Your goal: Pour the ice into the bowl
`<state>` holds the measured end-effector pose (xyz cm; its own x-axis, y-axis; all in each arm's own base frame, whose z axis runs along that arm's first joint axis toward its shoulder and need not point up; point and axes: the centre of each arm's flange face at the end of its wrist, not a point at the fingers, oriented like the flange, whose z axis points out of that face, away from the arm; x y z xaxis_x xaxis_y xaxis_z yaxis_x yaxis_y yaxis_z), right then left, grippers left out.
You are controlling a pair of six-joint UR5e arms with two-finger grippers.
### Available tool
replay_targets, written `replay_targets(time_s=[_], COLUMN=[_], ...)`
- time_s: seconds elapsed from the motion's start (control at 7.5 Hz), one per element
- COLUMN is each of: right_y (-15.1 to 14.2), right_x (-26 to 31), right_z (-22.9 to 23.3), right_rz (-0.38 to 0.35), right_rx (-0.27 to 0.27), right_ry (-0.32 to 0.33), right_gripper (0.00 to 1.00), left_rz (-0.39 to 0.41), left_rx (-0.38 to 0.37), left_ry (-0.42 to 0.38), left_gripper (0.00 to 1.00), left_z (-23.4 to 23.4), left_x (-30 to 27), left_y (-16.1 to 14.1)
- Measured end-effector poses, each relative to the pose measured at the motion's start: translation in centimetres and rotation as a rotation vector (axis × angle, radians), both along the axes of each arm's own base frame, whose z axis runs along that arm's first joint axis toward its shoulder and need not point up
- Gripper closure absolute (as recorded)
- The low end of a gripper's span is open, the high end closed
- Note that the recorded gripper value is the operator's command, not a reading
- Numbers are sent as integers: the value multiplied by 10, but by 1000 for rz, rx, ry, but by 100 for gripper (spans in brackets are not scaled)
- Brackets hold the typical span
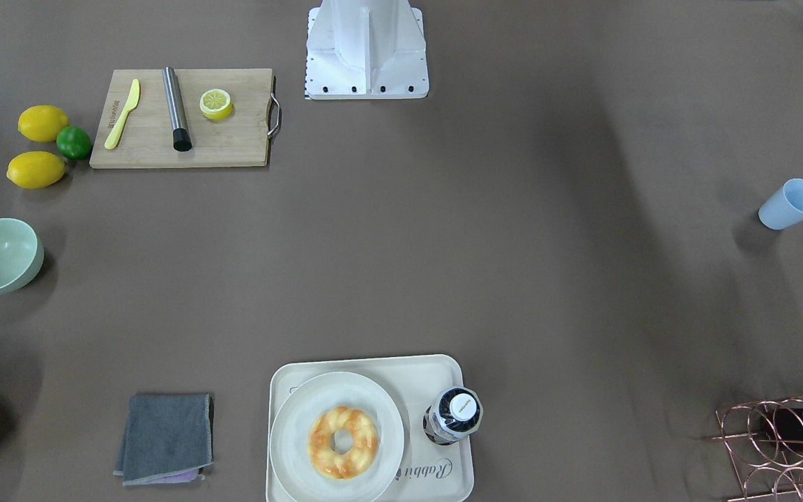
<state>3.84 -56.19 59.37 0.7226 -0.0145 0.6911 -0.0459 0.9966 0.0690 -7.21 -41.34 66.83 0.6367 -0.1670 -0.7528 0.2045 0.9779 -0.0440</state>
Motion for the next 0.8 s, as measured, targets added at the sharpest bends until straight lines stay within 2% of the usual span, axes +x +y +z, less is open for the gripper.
replay_targets(time_s=[0.27, 0.53, 0.8], right_y=[1, 4, 5], right_x=[0, 0, -1], right_z=[1, 4, 7], right_rz=[0, 0, 0], right_rx=[7, 6, 1], right_ry=[0, -1, -2], right_gripper=[0, 0, 1], left_rz=[-117, -283, -342], left_rx=[-106, -168, -191], left_ry=[42, -40, -87], left_gripper=[3, 3, 3], left_z=[-11, -42, -52], left_x=[-3, -9, -8], left_y=[-3, 0, 11])
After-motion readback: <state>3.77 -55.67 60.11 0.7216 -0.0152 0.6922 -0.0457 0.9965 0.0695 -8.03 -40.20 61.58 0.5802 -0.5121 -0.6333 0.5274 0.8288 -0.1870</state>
